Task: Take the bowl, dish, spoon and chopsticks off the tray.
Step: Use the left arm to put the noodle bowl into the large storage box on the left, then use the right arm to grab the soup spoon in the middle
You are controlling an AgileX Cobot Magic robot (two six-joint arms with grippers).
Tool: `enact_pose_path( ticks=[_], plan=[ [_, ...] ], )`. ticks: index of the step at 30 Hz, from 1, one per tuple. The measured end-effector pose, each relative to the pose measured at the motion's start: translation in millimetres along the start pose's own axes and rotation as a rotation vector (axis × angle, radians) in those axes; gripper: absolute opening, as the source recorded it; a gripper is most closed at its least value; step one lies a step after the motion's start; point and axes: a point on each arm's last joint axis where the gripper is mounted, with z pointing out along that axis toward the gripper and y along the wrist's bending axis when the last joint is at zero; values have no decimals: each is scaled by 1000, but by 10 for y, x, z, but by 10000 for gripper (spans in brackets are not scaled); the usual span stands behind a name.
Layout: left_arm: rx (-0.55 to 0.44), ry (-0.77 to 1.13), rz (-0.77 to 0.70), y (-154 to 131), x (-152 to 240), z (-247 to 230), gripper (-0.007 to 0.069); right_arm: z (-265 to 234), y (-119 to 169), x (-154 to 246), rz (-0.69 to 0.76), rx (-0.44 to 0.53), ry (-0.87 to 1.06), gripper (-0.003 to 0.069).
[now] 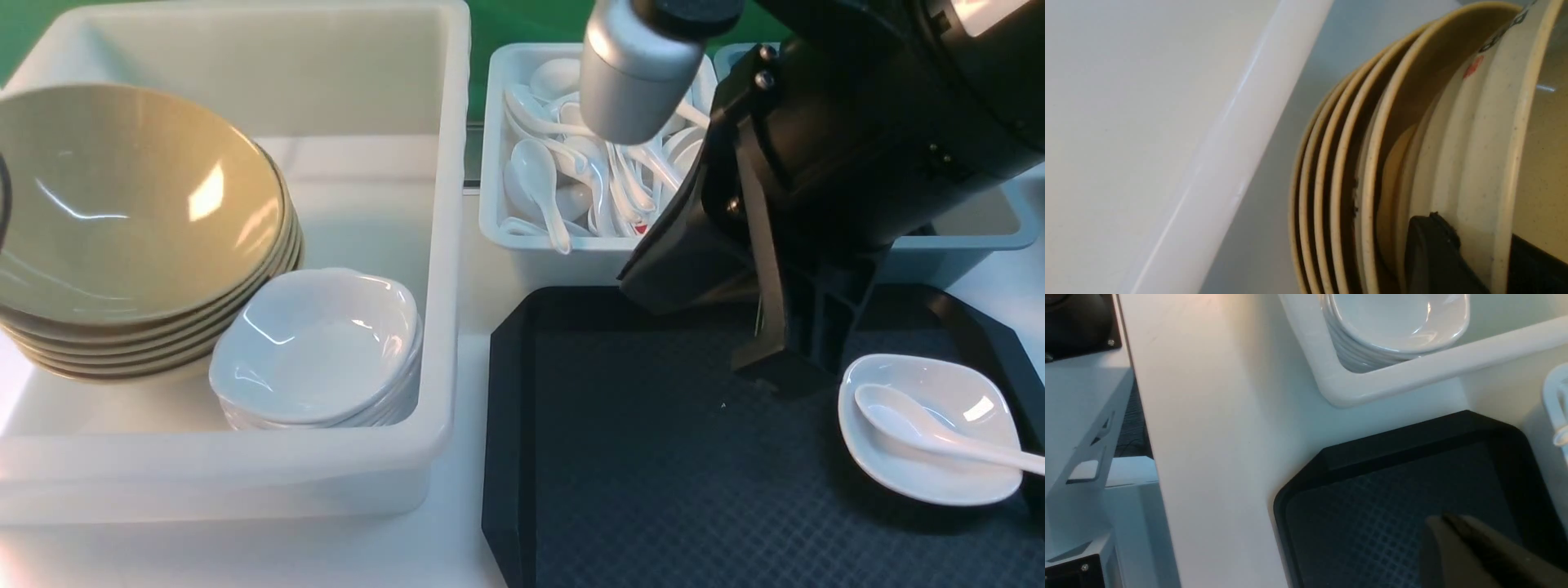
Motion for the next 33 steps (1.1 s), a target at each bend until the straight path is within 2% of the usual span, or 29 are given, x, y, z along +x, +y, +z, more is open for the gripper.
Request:
enact_pose_path(
  ticks=[5, 9, 10, 11, 12, 13, 16, 19, 20, 23, 25, 26, 29, 31, 33],
  plan=[
    [-30, 23, 42, 44, 13, 34, 114, 0, 2, -1, -13, 0, -1, 34],
    [-69, 77, 93, 82, 60, 29, 283, 0, -4, -6, -24, 6, -6, 34],
    [-71, 84, 94, 84, 66, 29, 302, 0, -5, -7, -24, 7, -7, 34],
    [-79, 102, 84, 91, 82, 27, 380, 0, -18, -15, -28, 22, -15, 34],
    [-79, 105, 82, 90, 83, 24, 398, 0, -20, -15, -28, 24, -16, 34],
    [-83, 119, 72, 85, 90, 5, 465, -1, -36, -11, -32, 42, -10, 34],
    [-83, 120, 92, 8, 67, -139, 545, -3, -76, 11, -10, 85, 14, 36],
    [-75, 79, 110, -104, 15, -328, 556, -8, -113, 36, 20, 127, 39, 38],
    [-58, 35, 136, -240, -15, -511, 554, -15, -154, 59, 44, 173, 63, 38],
    [-7, -13, 205, -519, 18, -745, 542, -27, -203, 80, 76, 230, 81, 39],
    [135, -33, 340, -1015, 222, -943, 520, -27, -273, 118, 122, 311, 106, 39],
    [148, -36, 352, -1054, 245, -969, 517, -20, -277, 124, 125, 315, 109, 40],
    [323, 32, 516, -1563, 591, -1035, 500, 29, -372, 254, 180, 360, 157, 41],
    [396, 101, 616, -1823, 833, -1013, 495, 74, -458, 395, 226, 375, 201, 42],
    [422, 167, 707, -2023, 1050, -930, 494, 108, -562, 564, 276, 394, 249, 42]
  ],
)
